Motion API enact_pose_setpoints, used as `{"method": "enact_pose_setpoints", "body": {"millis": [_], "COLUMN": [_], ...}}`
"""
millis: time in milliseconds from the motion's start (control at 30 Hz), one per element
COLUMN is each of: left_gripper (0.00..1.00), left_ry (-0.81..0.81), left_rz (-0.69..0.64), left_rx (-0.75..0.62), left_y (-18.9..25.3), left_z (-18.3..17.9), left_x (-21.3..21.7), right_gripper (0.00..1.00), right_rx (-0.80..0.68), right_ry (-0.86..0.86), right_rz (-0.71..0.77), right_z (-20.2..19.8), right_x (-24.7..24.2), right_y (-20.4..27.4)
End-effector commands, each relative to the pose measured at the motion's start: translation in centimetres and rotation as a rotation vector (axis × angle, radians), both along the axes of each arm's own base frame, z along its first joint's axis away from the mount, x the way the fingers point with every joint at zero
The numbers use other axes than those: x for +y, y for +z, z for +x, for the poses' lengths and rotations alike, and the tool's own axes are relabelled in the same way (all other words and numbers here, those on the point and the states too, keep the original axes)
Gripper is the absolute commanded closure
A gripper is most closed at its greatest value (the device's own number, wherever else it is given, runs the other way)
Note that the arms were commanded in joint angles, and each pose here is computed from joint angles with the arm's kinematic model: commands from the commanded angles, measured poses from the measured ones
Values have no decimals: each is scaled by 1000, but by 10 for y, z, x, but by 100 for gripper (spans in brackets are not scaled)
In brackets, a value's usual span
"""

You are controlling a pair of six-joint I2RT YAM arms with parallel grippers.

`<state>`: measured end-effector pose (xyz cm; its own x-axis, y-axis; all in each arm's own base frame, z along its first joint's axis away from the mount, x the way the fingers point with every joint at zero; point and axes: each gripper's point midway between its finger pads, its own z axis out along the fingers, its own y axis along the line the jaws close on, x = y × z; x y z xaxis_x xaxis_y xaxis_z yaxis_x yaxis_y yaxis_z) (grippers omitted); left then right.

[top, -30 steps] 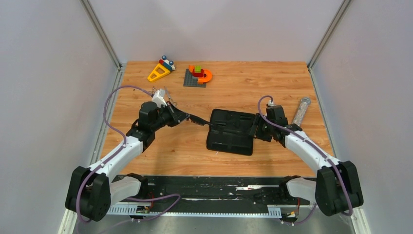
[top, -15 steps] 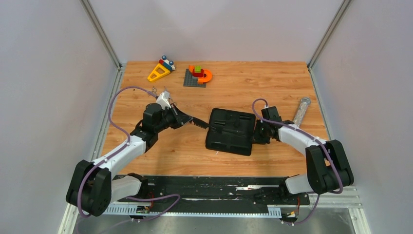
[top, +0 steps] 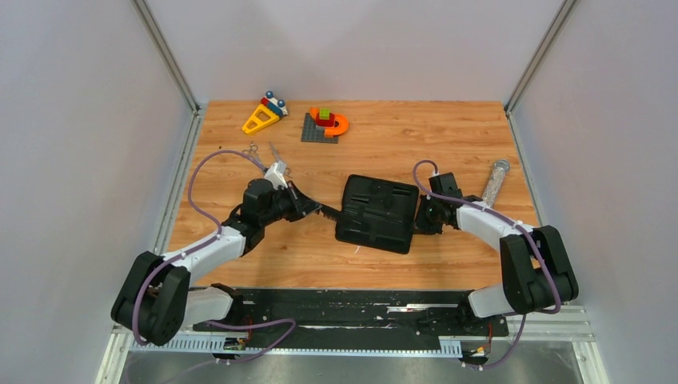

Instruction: Sort the hair-cutting tools

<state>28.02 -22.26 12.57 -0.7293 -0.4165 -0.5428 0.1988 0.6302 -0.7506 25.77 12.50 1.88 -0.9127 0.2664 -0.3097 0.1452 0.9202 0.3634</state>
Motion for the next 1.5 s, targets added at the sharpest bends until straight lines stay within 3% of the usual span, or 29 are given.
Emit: {"method": "enact_pose_setpoints", "body": {"millis": [0,500,867,1033,1233,1467], "left_gripper": [100,100,99,82,72,35], "left_ry": [11,7,-149,-183,-191,-118], "left_rz": [5,64,164,173,237,359], "left_rx": [-45,-35,-41,-17,-13,-20], "left_y": [-5,-42,-61,-73,-80,-72], "left_z": [10,11,2,-2,0,8], "left_x": [-3,-14,-45,-60,-69,-48], "right_gripper": [100,100,100,100,100,100], "right_rx": [-26,-45,-61,-67,-74,-89], "right_ry": [31,53,72,78,82,89], "right_rz": [11,38,58,67,75,84], "right_z": [10,9,12,13,13,14], "right_x": [6,11,16,17,18,20], "right_y": [-3,4,9,11,14,22]}}
